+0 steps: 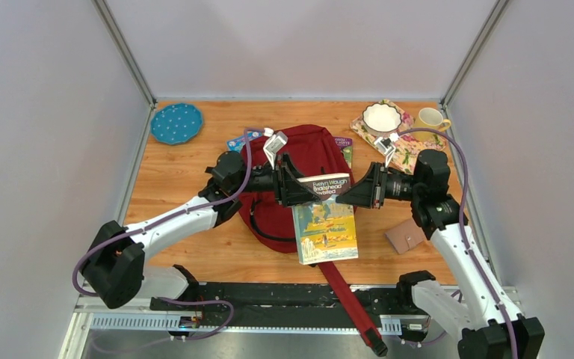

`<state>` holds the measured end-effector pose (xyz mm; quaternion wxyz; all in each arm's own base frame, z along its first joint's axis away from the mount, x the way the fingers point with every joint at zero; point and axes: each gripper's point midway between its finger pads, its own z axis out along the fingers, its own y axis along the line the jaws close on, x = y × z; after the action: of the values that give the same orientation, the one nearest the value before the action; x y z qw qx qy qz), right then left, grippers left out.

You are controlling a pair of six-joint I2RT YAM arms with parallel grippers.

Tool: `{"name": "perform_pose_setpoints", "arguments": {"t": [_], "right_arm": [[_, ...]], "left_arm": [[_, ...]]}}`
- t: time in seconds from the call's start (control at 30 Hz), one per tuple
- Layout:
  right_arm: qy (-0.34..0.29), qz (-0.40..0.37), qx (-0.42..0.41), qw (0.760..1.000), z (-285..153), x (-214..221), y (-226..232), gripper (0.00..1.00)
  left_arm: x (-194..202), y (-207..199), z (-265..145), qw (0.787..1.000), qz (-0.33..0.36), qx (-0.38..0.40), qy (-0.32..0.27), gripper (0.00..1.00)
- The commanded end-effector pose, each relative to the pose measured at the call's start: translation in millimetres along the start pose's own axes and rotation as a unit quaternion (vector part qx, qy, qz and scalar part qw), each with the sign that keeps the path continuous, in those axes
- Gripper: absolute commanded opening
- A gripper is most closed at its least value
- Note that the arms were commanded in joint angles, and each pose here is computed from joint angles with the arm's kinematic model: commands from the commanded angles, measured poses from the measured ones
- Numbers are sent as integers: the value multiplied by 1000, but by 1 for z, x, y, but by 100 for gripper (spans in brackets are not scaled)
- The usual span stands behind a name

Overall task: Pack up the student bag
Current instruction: Pick up the book from the center of the board.

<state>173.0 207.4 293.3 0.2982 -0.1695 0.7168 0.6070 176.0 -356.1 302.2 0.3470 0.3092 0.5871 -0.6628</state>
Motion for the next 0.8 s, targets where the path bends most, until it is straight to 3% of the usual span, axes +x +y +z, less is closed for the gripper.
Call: {"name": "perform_pose_setpoints", "arguments": {"t": [0.0,0.07,0.13,0.2,0.23,0.27,0.33,0.43,0.47,0.53,0.63,0.77], "right_arm": [[-2,-68,-12,998,2,-22,15,0],[0,-78,-13,997,3,-27,16,0],[2,-81,-15,997,5,-31,15,0],[5,-83,-16,996,6,-32,15,0],[6,-81,-11,997,8,-32,12,0],[3,-86,-5,996,8,-35,11,0],[-10,-67,39,997,9,-40,-4,9],[-37,-41,132,990,3,-46,-32,53],[-45,-34,167,984,-2,-45,-42,71],[-64,-13,258,964,-19,-40,-69,85],[-84,12,282,956,-30,-23,-72,88],[-103,66,208,970,-22,7,-55,89]], "left_arm": [[15,-18,-11,999,-1,33,28,52],[19,-16,-14,999,0,22,32,41],[28,-11,-18,999,-1,7,45,39],[32,-3,-19,999,-3,-17,49,22],[32,-1,-21,999,-3,-25,48,4],[31,3,-21,998,-2,-37,44,0],[32,7,-24,998,0,-56,40,0],[32,21,-32,994,5,-107,22,0],[27,29,-35,990,18,-136,6,0],[25,32,-46,986,28,-166,-9,0],[12,34,-62,975,52,-209,-57,0],[-13,29,-82,957,77,-240,-141,0]]}}
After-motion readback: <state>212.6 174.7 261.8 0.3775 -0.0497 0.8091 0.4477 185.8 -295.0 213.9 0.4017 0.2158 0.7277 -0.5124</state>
